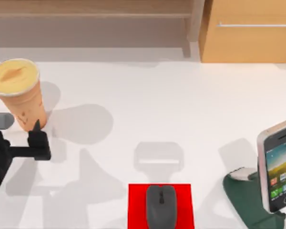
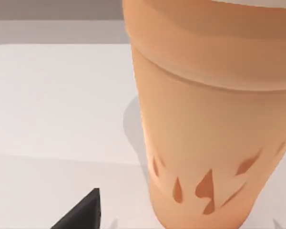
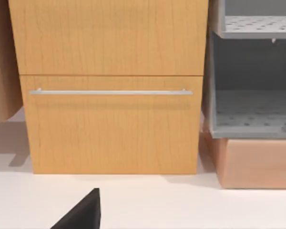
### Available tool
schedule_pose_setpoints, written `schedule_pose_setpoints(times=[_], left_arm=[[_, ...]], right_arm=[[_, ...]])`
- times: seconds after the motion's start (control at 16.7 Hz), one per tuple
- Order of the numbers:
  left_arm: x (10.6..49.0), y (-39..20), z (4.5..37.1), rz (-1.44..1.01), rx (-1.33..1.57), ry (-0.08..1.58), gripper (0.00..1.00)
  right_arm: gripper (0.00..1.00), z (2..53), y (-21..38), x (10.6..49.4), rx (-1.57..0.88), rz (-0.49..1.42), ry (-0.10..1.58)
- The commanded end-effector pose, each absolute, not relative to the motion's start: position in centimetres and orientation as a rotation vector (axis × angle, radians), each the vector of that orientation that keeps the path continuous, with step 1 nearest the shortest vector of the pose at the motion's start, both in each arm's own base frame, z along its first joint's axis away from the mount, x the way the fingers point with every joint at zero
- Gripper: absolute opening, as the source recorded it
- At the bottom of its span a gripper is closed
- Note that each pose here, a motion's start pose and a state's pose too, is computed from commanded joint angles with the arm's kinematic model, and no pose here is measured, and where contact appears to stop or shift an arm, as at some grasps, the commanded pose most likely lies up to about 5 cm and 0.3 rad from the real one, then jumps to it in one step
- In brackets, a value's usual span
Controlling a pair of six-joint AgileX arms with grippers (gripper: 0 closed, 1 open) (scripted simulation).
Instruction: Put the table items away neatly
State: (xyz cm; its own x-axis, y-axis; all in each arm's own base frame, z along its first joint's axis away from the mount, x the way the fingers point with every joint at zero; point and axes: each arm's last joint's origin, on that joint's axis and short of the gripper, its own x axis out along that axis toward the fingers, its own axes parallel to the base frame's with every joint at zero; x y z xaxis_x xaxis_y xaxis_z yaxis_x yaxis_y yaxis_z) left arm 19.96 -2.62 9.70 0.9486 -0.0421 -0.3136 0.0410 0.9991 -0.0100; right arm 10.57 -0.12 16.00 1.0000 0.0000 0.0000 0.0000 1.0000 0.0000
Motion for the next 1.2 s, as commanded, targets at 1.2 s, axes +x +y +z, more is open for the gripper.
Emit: schedule_pose_setpoints(times=[1.2], left_arm=[[26.7, -3.1, 8.8, -0.027, -0.009, 0.199, 1.00]], right_arm=[[1.00, 16.0, -0.1, 10.6, 0.000, 0.000, 0.000]])
